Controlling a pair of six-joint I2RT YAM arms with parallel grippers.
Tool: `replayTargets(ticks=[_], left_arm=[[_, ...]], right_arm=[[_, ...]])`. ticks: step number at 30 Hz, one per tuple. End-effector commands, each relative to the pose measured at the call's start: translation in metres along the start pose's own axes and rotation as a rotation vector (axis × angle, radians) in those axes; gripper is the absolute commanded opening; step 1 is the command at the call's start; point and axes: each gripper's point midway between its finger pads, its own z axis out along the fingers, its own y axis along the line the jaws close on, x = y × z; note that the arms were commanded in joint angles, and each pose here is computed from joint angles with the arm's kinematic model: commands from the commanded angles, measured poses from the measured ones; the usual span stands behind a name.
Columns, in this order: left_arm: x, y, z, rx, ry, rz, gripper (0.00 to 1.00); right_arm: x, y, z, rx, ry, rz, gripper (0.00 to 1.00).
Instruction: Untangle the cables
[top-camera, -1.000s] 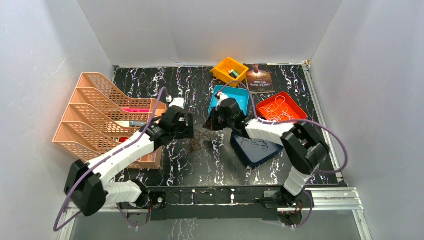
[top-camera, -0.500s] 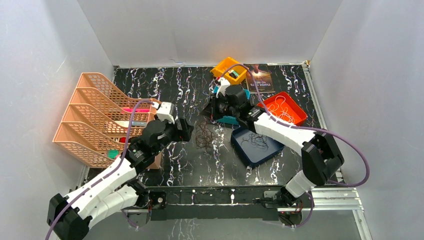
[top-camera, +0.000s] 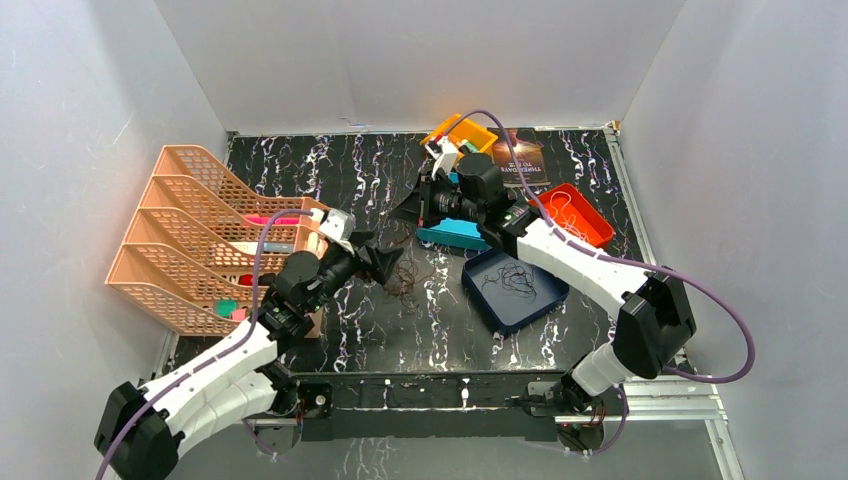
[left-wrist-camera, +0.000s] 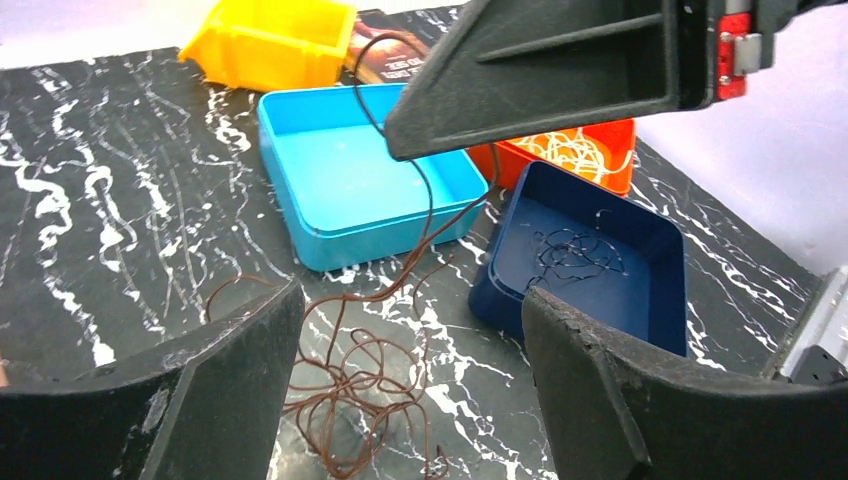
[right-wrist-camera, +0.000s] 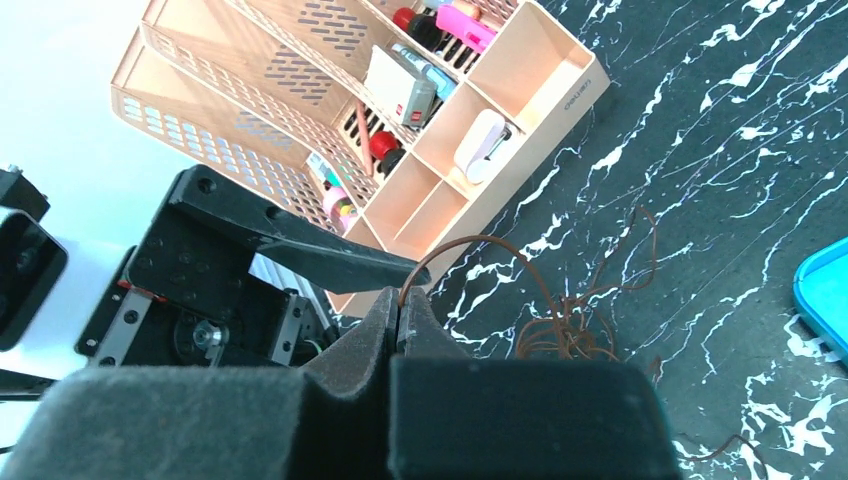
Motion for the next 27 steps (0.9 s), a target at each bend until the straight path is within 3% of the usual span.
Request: replayTargets(ticks=[1, 7, 19, 23, 27], left_arm=[[-0.042, -0.029, 0.008, 0.149, -0.133, 0.041, 0.77], [-0.052, -0.039, 0.022, 0.192, -0.172, 0.013, 0.77], [-0.070, -0.037, 0.072, 0.158, -0.225, -0.039, 0.72], [-0.077, -0.033, 0.076, 0.128, -0.239, -0.054, 0.60], [-0.082, -0.033, 0.077, 0.120, -0.252, -0.057, 0.35]], right_arm=[[-0.035, 0.037, -0.014, -0.075, -0.089, 0.012, 0.00], [-0.051, 0.018, -0.021, 0.058, -0.221, 0.185, 0.00], [-0.039, 0.015, -0.019, 0.059, -0.181, 0.249, 0.00], [-0.036, 0.012, -0.021, 0.070, -0.183, 0.247, 0.00], [-0.033, 0.009, -0.023, 0.079, -0.181, 0.242, 0.00]])
